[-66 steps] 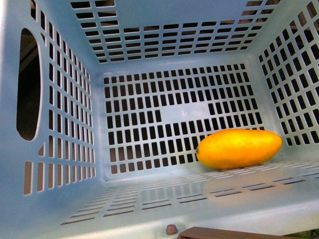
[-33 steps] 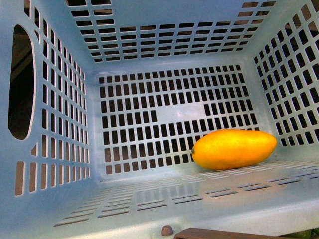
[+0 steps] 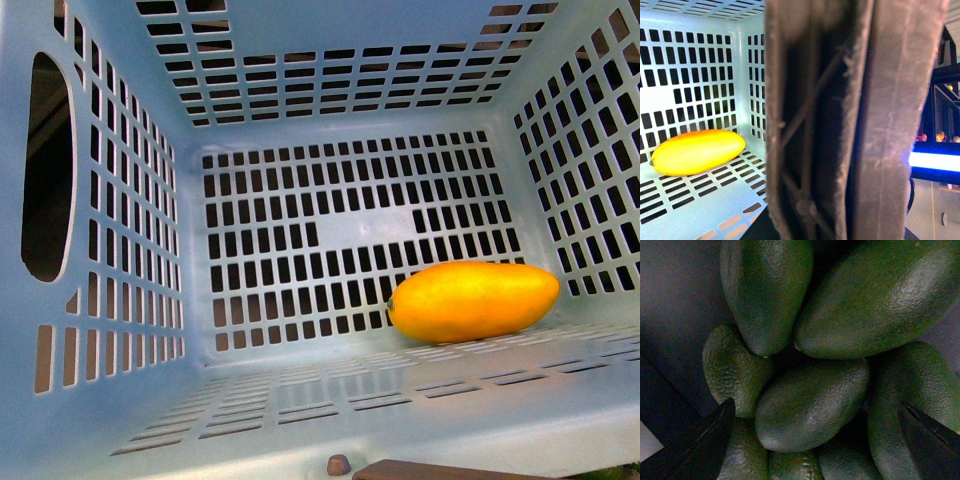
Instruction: Pick mango and avocado into basket
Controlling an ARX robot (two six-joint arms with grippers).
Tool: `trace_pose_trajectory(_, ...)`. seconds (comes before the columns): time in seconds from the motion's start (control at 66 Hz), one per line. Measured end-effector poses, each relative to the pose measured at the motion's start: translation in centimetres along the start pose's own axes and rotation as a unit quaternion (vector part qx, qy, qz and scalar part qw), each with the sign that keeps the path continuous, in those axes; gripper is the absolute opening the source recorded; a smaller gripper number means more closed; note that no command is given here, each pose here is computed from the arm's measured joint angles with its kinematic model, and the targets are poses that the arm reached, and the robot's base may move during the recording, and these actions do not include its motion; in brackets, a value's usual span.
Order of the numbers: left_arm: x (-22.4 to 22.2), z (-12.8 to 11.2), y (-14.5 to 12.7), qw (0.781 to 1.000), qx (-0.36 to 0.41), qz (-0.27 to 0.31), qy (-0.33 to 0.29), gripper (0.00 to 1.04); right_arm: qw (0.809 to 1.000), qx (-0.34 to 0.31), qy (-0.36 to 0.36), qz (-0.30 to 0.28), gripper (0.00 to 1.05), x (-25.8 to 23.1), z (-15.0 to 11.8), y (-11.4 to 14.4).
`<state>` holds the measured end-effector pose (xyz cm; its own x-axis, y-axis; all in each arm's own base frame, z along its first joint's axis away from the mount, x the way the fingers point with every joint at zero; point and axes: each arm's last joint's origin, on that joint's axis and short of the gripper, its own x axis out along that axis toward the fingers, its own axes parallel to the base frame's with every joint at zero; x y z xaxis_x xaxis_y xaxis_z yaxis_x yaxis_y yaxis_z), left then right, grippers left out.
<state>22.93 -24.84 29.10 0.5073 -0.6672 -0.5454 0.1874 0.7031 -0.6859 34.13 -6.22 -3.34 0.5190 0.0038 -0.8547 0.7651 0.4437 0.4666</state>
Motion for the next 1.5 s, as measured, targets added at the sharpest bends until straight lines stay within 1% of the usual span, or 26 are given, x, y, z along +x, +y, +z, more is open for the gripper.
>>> trace_pose_trajectory(0.363,0.0,0.0,0.0,1.000,0.000,-0.001,0.001,0.14,1.000,0.024,0.011,0.001,0.96,-0.8,-0.4,-0.8)
trace_pose_trajectory(0.53,0.0,0.0,0.0,1.000,0.000,-0.001,0.001,0.14,0.999,0.029,0.010,-0.007,0.96,-1.8,0.0,-1.1)
trace_pose_trajectory(0.757,0.0,0.0,0.0,1.000,0.000,0.000,0.000,0.14,1.000,0.028,0.005,-0.002,0.96,-3.0,0.4,-0.9)
trace_pose_trajectory(1.09,0.0,0.0,0.0,1.000,0.000,0.000,0.000,0.14,0.999,0.025,0.027,-0.012,0.96,-3.4,-0.8,-1.7)
trace_pose_trajectory(1.499,0.0,0.0,0.0,1.000,0.000,0.000,0.000,0.14,0.999,0.025,0.038,-0.023,0.96,-3.4,-1.4,-2.6)
